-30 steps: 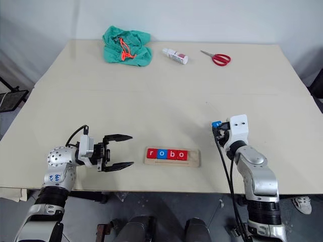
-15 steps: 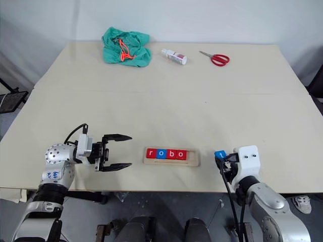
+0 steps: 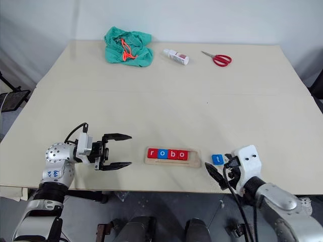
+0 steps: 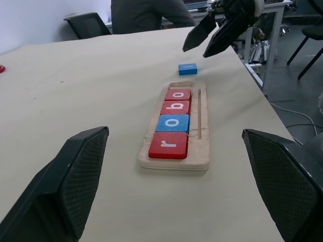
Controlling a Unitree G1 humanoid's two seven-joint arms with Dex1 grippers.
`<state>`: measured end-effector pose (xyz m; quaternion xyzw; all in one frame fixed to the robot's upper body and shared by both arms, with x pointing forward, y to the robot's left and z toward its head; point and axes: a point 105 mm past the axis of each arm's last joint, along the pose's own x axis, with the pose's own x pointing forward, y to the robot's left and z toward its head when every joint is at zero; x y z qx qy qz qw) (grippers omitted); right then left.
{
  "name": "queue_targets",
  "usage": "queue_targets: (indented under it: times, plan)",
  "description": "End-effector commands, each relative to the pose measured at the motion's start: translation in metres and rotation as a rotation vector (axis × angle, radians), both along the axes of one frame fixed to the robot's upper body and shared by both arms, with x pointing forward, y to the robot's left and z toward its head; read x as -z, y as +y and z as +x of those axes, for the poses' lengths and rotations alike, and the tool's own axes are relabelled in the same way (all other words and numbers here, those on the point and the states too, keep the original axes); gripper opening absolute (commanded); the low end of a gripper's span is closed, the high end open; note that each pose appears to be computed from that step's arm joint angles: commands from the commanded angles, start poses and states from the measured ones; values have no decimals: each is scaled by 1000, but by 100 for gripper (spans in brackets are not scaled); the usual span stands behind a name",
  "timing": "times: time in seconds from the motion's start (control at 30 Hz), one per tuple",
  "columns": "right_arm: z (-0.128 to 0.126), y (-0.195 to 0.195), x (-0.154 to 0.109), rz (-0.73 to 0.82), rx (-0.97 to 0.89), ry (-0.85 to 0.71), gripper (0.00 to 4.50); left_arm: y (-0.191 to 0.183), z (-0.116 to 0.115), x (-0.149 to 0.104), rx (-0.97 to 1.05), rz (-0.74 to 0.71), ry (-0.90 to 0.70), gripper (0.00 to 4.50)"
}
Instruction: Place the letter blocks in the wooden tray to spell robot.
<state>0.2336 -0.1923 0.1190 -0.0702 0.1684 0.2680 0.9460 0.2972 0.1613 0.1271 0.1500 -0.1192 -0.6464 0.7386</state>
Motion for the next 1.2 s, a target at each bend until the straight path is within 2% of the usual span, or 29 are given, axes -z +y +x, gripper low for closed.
queue_targets:
  times: [0.03, 0.13, 0.4, 0.57, 0.8, 0.93, 1.13, 1.2]
  plan:
    - [-2, -4, -5, -47, -198, -7, 444, 0, 1, -6, -3, -7, -28, 450]
    - [7, -15, -6, -121, -317, -16, 444, -1, 1, -7, -7, -13, -32, 450]
    - [41, -33, -3, -196, -457, -21, 444, 3, -3, -5, -26, -12, -29, 450]
    - [47, -36, 2, -268, -593, 16, 444, 7, -6, -5, -48, -7, -34, 450]
    - [57, -32, 8, -309, -660, 1, 444, 11, -10, -6, -69, -4, -35, 450]
    - [53, -27, 12, -305, -685, 12, 358, 12, -12, -6, -83, -3, -34, 450]
    - [58, -24, 3, -290, -648, -29, 147, 11, -10, -7, -83, -6, -35, 450]
    - [61, -22, -3, -282, -622, -45, 145, 10, -10, -7, -81, -7, -36, 450]
